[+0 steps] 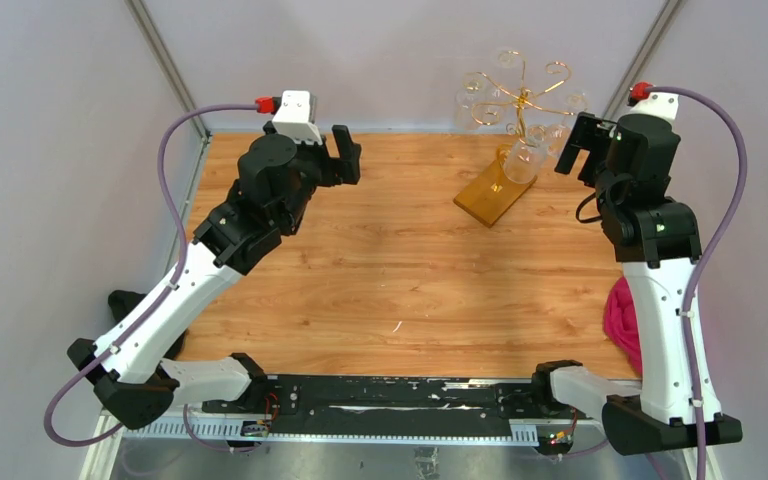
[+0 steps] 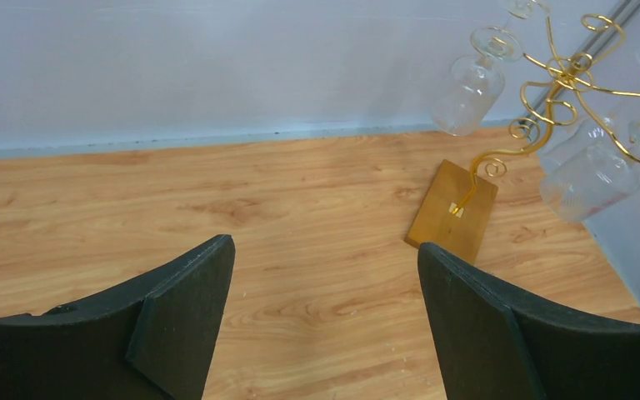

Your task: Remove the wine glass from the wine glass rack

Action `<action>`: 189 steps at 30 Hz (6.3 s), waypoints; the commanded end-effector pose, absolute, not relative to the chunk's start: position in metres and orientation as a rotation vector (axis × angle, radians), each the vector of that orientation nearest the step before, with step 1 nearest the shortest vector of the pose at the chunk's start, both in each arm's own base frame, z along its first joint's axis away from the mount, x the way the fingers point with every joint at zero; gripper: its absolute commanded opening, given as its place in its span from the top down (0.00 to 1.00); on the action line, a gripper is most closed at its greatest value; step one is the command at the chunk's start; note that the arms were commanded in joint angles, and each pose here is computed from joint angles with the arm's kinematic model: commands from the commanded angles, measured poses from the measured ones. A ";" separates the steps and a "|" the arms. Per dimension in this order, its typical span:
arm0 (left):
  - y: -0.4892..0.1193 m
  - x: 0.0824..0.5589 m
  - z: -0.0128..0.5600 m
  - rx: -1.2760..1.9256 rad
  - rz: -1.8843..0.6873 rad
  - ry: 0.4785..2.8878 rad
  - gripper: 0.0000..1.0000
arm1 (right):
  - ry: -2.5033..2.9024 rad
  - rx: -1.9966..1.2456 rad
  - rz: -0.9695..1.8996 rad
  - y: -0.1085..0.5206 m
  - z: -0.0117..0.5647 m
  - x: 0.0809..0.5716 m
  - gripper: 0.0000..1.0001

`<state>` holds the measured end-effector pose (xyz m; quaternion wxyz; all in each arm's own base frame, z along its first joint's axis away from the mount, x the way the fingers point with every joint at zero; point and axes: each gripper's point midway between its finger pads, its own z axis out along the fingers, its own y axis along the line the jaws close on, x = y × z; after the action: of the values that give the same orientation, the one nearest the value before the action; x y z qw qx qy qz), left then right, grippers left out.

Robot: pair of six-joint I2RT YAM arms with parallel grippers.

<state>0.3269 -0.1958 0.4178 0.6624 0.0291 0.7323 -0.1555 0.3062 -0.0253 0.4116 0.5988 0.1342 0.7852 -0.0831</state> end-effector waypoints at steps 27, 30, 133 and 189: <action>-0.227 0.354 0.411 0.100 -0.894 1.623 0.12 | 1.712 0.221 0.285 0.034 0.407 0.307 0.15; -0.231 0.357 0.414 0.107 -0.926 1.597 0.12 | 1.703 0.245 0.283 0.028 0.410 0.307 0.21; -0.237 0.364 0.364 0.106 -0.989 1.647 0.15 | 1.625 0.451 1.328 0.026 0.365 0.419 0.93; -0.239 0.364 0.360 0.099 -1.004 1.661 0.16 | 1.611 0.450 1.420 0.032 0.394 0.396 1.00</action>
<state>0.3630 -0.2393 0.3516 0.5568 0.0372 0.7147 -0.4216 0.4083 0.0236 0.3711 0.4517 0.2225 0.6550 0.5633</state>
